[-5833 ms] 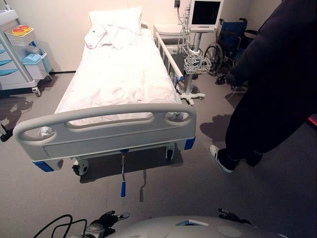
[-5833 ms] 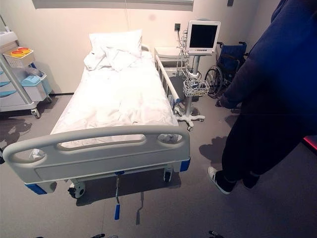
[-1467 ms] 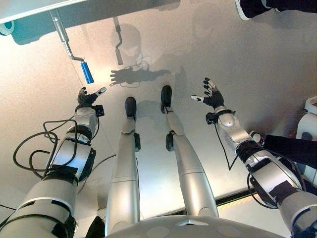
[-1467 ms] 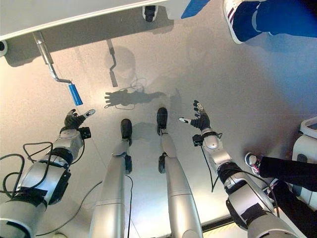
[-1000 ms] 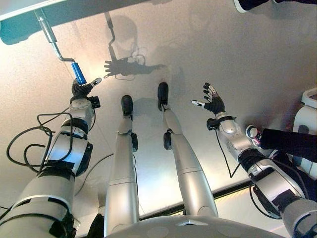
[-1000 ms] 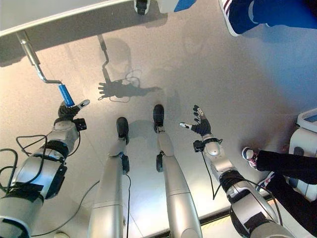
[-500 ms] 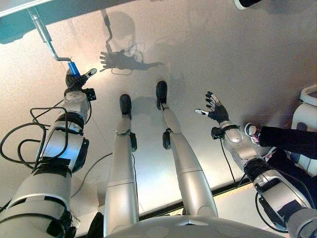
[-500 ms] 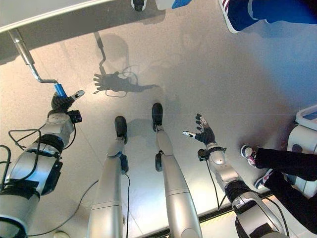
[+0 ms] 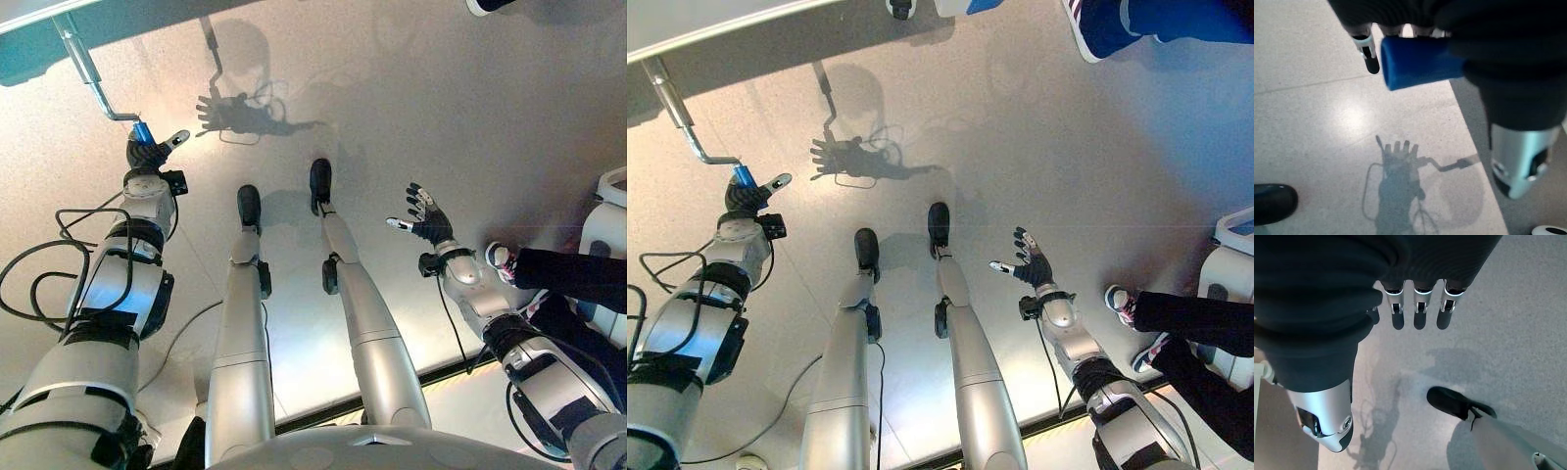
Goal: Raise the hospital bed
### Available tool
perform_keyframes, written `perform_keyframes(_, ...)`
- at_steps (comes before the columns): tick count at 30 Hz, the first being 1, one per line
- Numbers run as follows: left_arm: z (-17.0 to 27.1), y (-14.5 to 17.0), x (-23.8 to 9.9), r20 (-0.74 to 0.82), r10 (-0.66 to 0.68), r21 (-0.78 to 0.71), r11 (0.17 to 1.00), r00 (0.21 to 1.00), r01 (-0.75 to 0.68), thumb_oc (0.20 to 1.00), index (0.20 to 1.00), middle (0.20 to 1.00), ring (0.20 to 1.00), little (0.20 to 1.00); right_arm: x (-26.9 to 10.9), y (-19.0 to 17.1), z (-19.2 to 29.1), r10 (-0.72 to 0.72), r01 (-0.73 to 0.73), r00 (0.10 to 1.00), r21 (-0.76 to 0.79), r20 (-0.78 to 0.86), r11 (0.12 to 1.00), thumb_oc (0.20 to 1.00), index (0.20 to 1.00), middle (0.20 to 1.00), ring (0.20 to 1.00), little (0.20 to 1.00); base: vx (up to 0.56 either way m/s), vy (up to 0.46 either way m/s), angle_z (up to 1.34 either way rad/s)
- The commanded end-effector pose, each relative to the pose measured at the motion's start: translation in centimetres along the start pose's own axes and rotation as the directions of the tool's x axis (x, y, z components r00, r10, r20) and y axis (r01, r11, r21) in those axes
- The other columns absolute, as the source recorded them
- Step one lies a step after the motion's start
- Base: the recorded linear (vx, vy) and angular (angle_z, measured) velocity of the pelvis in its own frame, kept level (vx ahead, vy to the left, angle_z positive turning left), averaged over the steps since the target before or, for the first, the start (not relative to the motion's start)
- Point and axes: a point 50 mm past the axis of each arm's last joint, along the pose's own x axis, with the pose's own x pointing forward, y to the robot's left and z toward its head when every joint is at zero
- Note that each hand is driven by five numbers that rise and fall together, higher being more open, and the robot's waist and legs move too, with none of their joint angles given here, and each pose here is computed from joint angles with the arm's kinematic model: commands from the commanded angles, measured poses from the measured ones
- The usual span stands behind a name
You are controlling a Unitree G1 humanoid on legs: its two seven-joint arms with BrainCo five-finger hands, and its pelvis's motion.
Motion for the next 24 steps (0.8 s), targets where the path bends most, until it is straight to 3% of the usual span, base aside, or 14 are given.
perform_keyframes(1,0.3,1.7,0.2,0.026,0.057,-0.026,0.998,0.998,-0.056,0.200,0.200,0.200,0.200,0.200,-1.5,-1.9,-0.7,-0.044,0.045,0.999,0.029,-0.003,0.999,1.000,1.000,1.000,1.000,1.000,0.00,0.000,0.00)
perform_keyframes(24,0.6,0.6,0.1,0.050,0.012,-0.026,1.000,0.999,-0.011,0.200,0.200,0.200,0.200,0.200,-1.9,-1.9,-1.1,-0.033,0.033,0.999,0.030,-0.012,0.999,1.000,1.000,1.000,1.000,1.000,0.00,0.000,0.00)
